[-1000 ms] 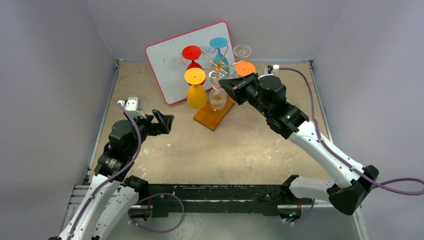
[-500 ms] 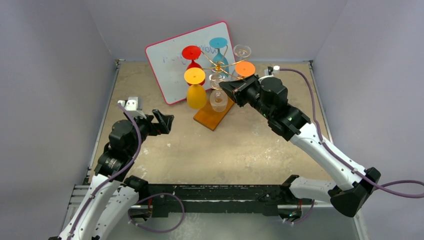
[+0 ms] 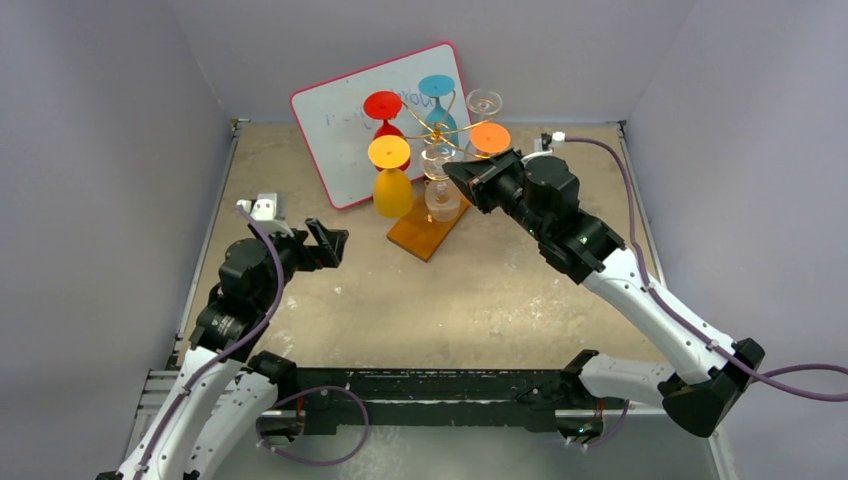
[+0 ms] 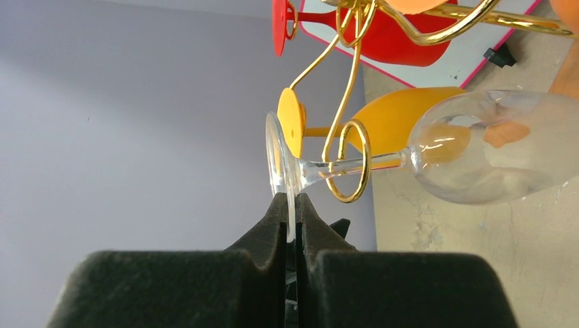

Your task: Place the wine glass upside down on the wine glass rack

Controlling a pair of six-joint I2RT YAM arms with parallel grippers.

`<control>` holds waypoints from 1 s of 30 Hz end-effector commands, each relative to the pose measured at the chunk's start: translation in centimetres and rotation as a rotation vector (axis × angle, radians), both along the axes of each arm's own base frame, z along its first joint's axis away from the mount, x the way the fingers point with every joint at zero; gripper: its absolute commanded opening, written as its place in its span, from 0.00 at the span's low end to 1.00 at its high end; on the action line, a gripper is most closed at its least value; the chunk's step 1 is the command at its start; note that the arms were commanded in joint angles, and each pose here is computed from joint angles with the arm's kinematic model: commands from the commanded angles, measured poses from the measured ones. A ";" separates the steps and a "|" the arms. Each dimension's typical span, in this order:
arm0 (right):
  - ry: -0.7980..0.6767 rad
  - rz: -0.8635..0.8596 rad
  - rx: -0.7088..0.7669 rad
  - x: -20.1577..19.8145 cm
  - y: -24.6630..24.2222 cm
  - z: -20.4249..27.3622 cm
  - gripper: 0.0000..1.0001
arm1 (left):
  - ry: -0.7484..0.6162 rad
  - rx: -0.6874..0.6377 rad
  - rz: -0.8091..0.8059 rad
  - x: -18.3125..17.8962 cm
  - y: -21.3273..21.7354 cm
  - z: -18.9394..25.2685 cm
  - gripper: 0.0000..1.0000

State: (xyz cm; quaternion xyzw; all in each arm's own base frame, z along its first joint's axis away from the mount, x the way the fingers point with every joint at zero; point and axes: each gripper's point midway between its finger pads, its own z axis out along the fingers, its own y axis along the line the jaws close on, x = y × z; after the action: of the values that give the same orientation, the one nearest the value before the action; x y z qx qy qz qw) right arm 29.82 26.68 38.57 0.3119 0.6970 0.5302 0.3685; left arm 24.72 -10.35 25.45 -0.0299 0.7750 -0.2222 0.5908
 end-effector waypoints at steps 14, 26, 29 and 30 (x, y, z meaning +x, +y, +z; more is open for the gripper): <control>-0.052 -0.113 -0.028 1.1 -2.0 0.5 0.10 | -0.039 0.005 -0.009 0.2 -0.1 1.0 1.00; -0.038 -0.129 -0.079 1.0 -2.7 -0.8 0.19 | 0.009 -0.012 0.123 0.8 1.8 0.5 1.00; -0.039 -0.129 -0.086 0.7 -3.0 -1.0 0.26 | 0.039 -0.027 0.193 1.1 2.7 1.3 1.00; -0.038 -0.132 -0.088 0.6 -3.1 -1.1 0.28 | 0.048 -0.037 0.224 1.2 3.1 1.6 1.00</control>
State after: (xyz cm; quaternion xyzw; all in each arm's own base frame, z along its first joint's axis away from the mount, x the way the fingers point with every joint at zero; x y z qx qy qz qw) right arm 30.71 25.06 35.91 0.3282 0.7090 0.4785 0.4008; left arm 25.28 -8.84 24.20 -0.0718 0.7921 -0.1847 0.5773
